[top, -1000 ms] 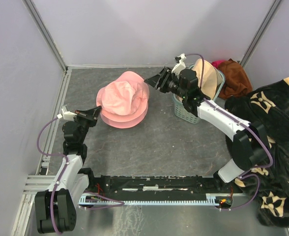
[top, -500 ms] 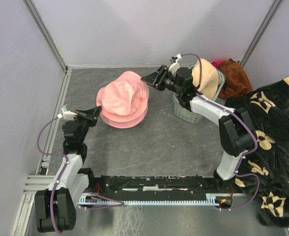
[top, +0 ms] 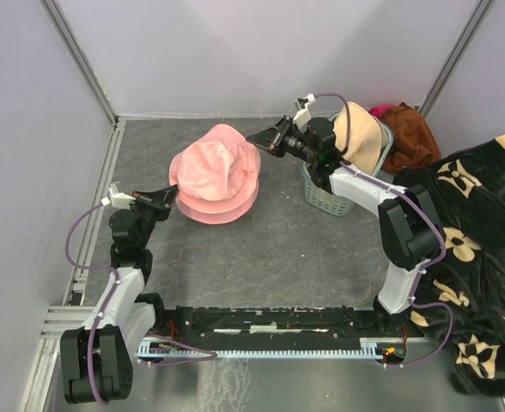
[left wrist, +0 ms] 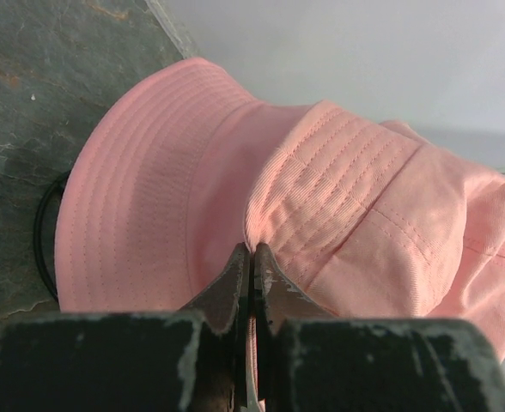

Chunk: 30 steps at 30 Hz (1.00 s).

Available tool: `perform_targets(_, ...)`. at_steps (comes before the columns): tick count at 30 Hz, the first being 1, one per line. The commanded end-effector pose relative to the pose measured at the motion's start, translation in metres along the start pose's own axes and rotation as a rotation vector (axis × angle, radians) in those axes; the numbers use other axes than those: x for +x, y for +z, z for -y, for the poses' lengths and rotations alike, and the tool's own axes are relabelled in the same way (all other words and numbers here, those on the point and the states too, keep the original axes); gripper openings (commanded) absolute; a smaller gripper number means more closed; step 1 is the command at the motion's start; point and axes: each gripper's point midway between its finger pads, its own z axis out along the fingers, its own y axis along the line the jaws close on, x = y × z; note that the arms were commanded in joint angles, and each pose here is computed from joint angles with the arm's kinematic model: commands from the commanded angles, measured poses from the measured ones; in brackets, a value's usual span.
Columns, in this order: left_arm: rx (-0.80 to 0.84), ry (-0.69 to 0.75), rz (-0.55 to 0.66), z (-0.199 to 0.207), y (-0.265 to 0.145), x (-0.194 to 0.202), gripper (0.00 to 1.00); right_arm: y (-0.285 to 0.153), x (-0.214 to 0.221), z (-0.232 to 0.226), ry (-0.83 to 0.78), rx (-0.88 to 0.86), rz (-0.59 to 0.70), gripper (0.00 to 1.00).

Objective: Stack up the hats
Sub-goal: Place the hat in the bin.

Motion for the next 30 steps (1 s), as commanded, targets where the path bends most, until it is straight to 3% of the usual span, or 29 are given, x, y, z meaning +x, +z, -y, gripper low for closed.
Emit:
perform_targets(1,0.079,0.07,0.03,0.031,0.001,-0.015,0.03,0.0,-0.004,-0.006,-0.035,-0.006,0.011,0.03)
perform_targets(16,0.014,0.079,0.035,0.018,0.003,-0.016,0.03,-0.005,0.0,0.048,-0.115,0.249,0.004,0.01)
perform_targets(30,-0.124,0.106,0.018,-0.016,0.007,-0.013,0.03,0.012,0.017,0.059,-0.171,0.309,-0.05,0.01)
